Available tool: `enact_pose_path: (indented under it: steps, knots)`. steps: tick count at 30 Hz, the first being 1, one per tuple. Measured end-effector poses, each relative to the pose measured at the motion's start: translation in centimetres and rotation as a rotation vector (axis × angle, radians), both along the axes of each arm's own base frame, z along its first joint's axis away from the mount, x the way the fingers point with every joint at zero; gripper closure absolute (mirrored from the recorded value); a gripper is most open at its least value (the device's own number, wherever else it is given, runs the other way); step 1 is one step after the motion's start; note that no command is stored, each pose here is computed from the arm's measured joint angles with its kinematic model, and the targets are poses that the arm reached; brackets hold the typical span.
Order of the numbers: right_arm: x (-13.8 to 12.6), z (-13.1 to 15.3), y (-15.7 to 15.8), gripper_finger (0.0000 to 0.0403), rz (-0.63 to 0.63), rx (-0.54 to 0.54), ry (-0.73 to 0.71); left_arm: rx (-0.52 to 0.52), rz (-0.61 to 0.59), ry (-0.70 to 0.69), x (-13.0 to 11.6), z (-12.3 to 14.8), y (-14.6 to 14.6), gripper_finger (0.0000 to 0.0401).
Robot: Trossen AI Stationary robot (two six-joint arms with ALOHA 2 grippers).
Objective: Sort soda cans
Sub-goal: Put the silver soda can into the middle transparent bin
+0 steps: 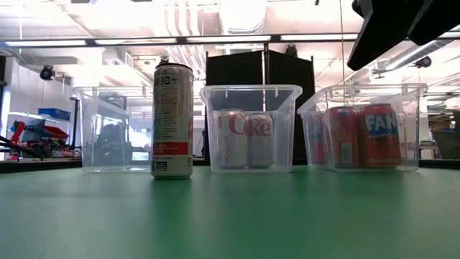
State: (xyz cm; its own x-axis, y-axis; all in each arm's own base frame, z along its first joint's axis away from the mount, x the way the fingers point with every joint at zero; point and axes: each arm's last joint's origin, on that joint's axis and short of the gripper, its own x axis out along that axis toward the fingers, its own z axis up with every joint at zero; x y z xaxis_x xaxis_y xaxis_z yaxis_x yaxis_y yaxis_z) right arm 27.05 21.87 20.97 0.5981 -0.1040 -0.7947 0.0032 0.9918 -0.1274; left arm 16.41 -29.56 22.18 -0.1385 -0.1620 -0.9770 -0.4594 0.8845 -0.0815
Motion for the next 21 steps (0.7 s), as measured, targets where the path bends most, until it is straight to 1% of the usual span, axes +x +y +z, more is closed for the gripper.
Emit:
enact_pose_path:
  steps: [8, 10, 12, 15, 17, 21]
  knots:
    - [0.0, 0.0, 0.0, 0.0038, 0.003, 0.0, -0.001, 0.001, 0.0, -0.015, 0.6, -0.2, 0.4, 0.0114]
    - [0.0, 0.0, 0.0, 0.0038, 0.008, -0.003, 0.0, 0.002, 0.011, -0.027, 1.0, -0.1, 0.5, 0.0123]
    - [0.0, 0.0, 0.0, 0.0038, 0.011, -0.006, 0.0, 0.014, 0.017, -0.066, 1.6, 0.3, 0.7, 0.0123]
    - [0.1, 0.4, 0.1, 0.0038, 0.013, -0.001, -0.006, 0.006, 0.014, -0.139, 3.2, 1.6, 1.0, 0.0123]
    - [0.4, 1.2, 0.4, 0.0038, 0.034, 0.005, -0.029, 0.004, -0.004, -0.192, 4.5, 2.7, 1.6, 0.0123]
    - [0.7, 2.7, 1.1, 0.0038, 0.088, -0.001, -0.064, 0.042, -0.057, -0.279, 7.6, 5.1, 3.8, 0.0123]
